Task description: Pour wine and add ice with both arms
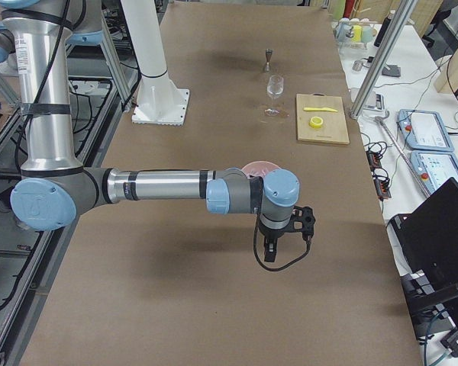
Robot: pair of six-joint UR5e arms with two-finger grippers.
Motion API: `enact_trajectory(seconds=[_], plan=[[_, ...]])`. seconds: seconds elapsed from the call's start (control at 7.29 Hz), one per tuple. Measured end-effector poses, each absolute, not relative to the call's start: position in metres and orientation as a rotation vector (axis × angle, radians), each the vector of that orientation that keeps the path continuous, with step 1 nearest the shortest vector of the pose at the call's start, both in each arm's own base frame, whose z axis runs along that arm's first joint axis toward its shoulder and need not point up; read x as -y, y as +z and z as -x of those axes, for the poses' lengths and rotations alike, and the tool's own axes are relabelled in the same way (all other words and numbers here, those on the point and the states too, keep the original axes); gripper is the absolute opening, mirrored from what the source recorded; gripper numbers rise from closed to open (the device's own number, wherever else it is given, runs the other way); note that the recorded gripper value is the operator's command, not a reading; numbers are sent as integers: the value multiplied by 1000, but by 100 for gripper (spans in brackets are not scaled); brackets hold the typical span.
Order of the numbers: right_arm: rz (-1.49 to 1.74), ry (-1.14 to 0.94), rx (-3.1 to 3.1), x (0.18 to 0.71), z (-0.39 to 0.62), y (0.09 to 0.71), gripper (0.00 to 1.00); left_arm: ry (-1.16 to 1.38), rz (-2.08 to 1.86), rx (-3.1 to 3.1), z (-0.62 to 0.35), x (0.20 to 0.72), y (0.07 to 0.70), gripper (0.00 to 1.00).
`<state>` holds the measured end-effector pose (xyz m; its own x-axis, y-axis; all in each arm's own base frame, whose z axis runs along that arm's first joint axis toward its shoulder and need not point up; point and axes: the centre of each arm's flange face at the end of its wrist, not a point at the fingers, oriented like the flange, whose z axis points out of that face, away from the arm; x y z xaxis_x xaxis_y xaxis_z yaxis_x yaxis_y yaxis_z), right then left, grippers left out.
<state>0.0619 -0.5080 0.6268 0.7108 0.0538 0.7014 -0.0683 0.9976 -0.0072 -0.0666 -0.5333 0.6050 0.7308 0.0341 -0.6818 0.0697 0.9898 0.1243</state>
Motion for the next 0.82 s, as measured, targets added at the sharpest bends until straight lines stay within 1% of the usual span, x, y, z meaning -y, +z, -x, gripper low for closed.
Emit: enact_trajectory(seconds=[0.41, 0.82], plan=[[-21, 67, 777, 508, -62, 626, 100, 15, -225, -759, 62, 536, 590, 98], [-21, 67, 778, 508, -62, 625, 100, 89, -297, -763, 37, 549, 544, 98]])
